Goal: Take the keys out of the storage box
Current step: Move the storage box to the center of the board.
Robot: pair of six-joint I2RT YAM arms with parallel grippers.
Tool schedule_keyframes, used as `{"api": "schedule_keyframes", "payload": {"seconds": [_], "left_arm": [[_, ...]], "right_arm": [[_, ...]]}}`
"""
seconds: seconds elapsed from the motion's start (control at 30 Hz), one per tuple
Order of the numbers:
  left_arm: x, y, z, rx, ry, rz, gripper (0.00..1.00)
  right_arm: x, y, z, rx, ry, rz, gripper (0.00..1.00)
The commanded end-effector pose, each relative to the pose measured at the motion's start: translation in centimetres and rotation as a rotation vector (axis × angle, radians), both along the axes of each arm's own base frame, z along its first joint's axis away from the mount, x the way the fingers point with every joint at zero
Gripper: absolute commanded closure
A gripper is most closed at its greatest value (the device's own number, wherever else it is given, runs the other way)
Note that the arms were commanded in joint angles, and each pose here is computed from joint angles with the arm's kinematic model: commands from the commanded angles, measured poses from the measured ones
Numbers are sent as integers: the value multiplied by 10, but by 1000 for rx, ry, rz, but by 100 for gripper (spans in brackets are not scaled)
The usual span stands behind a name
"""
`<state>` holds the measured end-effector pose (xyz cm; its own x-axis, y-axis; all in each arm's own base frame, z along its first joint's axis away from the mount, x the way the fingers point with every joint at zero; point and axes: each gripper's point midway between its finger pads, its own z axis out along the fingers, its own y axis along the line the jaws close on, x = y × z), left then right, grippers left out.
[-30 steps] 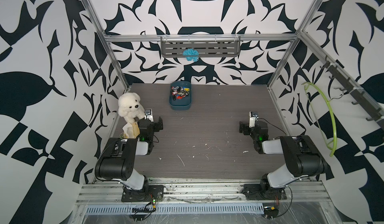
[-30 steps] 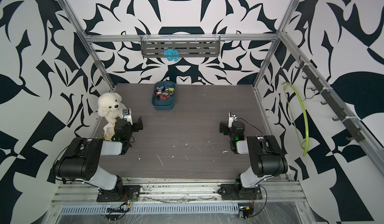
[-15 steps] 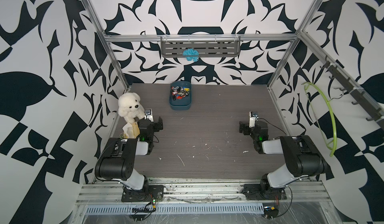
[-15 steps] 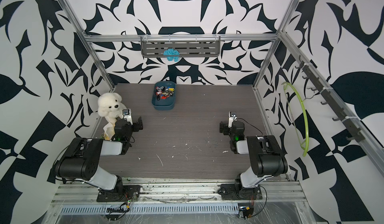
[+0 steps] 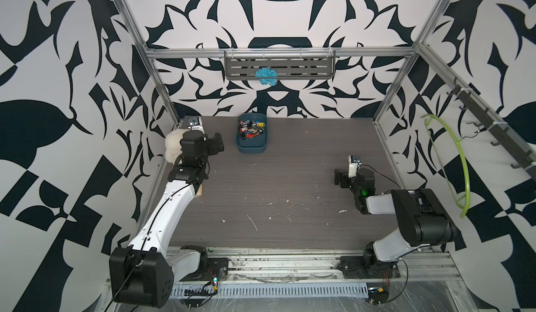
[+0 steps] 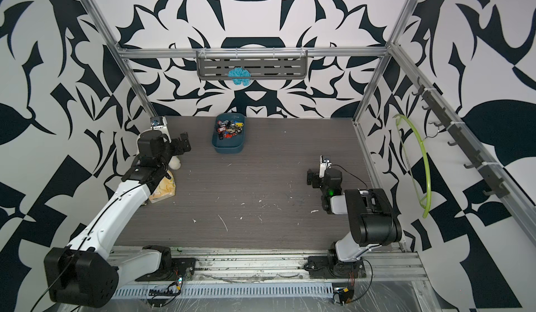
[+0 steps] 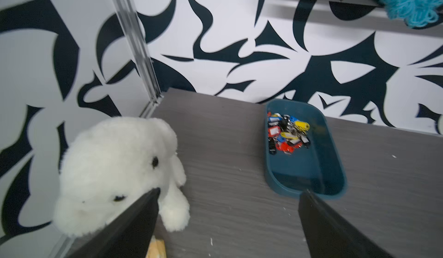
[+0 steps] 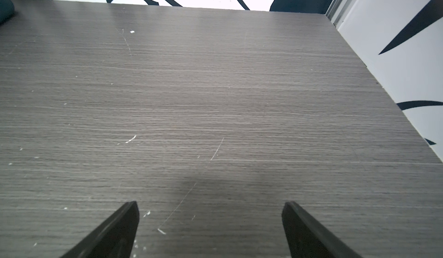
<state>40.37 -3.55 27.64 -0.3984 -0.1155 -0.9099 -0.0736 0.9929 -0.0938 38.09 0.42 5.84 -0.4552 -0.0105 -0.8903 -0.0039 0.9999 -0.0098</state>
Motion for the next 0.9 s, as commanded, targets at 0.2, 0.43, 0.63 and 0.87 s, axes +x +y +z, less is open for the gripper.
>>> {"api": "schedule_keyframes", "payload": {"seconds": [0.2,0.43,0.63,0.87], "left_arm": [[25,-51,-57,-79,582,-115,1],[57,-76,-77,-150,681,-147,1],[75,-85,-119,-153,830,-113,1],[103,-95,-150,-156,871,-120,4]], "right_arm": [[5,-28,56,-56,35,-234,1],[10,-14,89,253,267,-302,4],[-3,6,117,305,270,-214,7],[-35,43,134,435,291,-45,10]]}}
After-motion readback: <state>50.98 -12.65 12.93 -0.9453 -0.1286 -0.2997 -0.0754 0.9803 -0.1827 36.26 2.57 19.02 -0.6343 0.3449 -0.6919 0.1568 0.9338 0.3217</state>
